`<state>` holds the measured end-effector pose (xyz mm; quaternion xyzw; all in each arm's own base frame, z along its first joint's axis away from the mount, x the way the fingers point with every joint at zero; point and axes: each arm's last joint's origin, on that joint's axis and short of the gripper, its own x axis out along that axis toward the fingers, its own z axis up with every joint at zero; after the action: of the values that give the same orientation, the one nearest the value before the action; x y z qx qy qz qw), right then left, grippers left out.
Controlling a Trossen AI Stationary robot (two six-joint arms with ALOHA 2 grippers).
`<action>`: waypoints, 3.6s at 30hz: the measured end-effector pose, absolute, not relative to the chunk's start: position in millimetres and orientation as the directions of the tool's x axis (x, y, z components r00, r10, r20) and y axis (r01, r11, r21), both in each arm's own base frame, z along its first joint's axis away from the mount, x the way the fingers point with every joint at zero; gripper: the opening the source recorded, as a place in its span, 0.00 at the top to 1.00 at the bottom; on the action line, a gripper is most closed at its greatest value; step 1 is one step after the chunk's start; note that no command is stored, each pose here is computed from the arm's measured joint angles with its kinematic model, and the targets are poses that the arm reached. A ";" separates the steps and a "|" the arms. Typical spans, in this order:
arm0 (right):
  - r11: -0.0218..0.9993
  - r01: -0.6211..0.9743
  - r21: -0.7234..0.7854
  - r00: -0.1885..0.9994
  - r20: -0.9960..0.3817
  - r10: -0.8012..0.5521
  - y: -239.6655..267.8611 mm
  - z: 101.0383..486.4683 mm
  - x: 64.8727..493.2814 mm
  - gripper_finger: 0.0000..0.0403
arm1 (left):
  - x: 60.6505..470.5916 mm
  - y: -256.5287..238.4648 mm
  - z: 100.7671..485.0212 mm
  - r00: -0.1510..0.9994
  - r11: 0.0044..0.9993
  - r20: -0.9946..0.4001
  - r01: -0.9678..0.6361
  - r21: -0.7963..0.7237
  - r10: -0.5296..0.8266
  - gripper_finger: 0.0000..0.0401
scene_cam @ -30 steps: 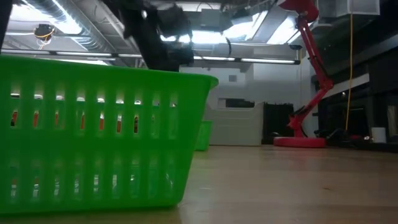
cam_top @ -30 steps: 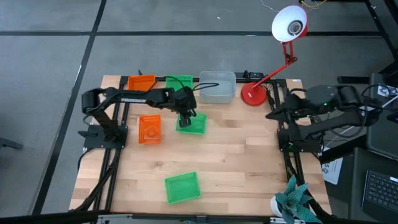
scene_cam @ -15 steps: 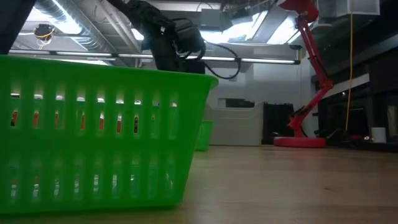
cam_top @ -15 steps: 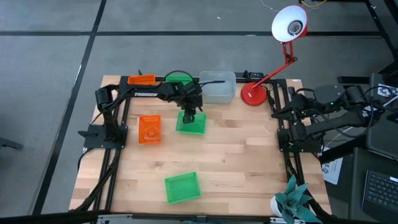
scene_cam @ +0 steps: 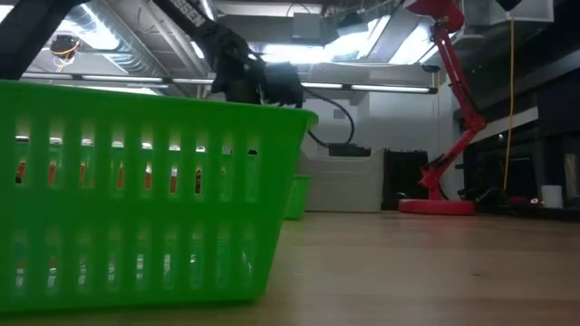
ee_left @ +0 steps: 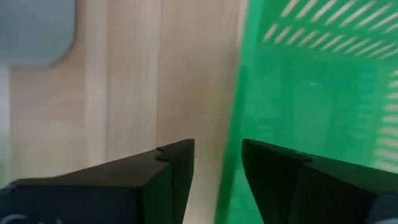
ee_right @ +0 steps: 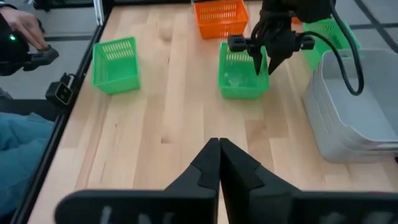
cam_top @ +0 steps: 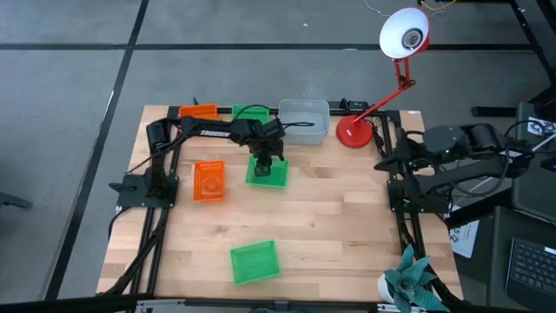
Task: Stack baskets by color
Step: Stack the bottom right green bin on top of the top green bin
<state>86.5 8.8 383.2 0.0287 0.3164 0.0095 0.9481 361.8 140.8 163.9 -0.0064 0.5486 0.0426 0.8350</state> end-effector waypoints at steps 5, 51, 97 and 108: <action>0.998 0.004 0.063 0.787 -0.616 0.036 9.0 378.4 88.0 0.98 | 356.6 139.0 163.9 0.337 0.996 -0.941 -0.083 0.019 0.046 0.92; 0.999 -0.010 0.045 0.792 -0.610 0.036 9.0 379.0 88.3 0.98 | 269.1 323.2 239.5 0.270 0.951 -0.912 -0.069 0.301 0.308 1.00; 0.999 -0.010 0.040 0.769 -0.639 0.034 8.7 376.1 86.2 0.98 | 334.7 286.8 217.9 0.145 0.795 -0.782 -0.078 0.602 0.607 0.87; 0.999 -0.011 0.039 0.769 -0.639 0.033 8.7 376.1 86.2 0.98 | 334.3 293.7 209.5 0.148 0.801 -0.787 -0.107 0.589 0.599 0.87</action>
<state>86.2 8.7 376.1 0.0166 0.3399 0.0117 0.9402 334.3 293.7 209.5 0.2027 0.6061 0.2418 0.7301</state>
